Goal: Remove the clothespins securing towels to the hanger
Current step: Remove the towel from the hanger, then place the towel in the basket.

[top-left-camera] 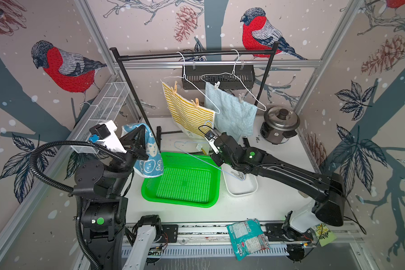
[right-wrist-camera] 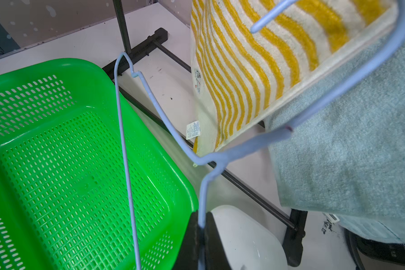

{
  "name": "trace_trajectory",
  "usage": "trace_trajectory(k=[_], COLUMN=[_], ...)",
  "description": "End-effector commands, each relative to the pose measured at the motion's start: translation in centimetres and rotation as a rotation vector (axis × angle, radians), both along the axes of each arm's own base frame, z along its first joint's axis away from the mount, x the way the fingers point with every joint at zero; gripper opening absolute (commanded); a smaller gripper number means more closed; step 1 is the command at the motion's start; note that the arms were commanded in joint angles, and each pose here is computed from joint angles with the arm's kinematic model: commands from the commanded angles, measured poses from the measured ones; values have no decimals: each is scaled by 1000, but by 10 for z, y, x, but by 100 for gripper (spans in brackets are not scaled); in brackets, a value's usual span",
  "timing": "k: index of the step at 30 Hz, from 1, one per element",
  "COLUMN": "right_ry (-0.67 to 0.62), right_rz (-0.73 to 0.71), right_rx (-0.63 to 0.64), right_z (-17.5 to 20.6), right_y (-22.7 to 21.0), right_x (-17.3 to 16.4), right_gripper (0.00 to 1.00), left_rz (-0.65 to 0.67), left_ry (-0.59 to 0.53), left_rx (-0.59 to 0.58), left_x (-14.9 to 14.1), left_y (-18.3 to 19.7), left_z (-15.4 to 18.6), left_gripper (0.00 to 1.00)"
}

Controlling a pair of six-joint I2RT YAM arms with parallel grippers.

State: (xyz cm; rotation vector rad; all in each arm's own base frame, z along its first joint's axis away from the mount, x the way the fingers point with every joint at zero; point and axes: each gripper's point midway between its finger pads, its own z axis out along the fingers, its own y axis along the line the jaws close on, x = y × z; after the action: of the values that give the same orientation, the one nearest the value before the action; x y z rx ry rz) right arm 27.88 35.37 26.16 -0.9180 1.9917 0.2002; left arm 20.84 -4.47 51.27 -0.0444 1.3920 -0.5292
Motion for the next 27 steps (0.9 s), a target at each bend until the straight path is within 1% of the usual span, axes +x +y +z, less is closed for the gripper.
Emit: trace_trajectory(k=[1,5,7,11,12,13,19,24,25,27], right_ry=[-24,-73,-97,-156,-156,-175,-225,-230,-232,-242], right_rz=[28,30,18,-24,-26,-26,-30,7,13,19], right_rx=[69,100,114,152,146,174,215,230,233,241], right_z=[16,36,47,69,68,80,102,105,106,109], right_y=[2,-14,-23,-46,-47,-54,-60,-51,-50,-48], right_x=[-7,-16,-20,-27,-27,-31,-34,-37,-37,-37], right_gripper=[0,0,0,0,0,0,0,0,0,0], left_rz=[-48,-54,-39,-52,-61,-76,-175,-218,-217,-188], left_ry=[-26,55,84,155,169,211,351,449,485,563], left_rx=[19,17,-9,-51,-61,-77,-199,-266,-282,-287], left_x=[2,5,3,-1,-2,3,17,27,29,33], left_y=[-8,-9,-6,-7,-9,-11,-24,-31,-31,-28], left_z=[4,-30,-48,-84,-88,-105,-173,-230,-241,-256], left_gripper=[0,0,0,0,0,0,0,0,7,33])
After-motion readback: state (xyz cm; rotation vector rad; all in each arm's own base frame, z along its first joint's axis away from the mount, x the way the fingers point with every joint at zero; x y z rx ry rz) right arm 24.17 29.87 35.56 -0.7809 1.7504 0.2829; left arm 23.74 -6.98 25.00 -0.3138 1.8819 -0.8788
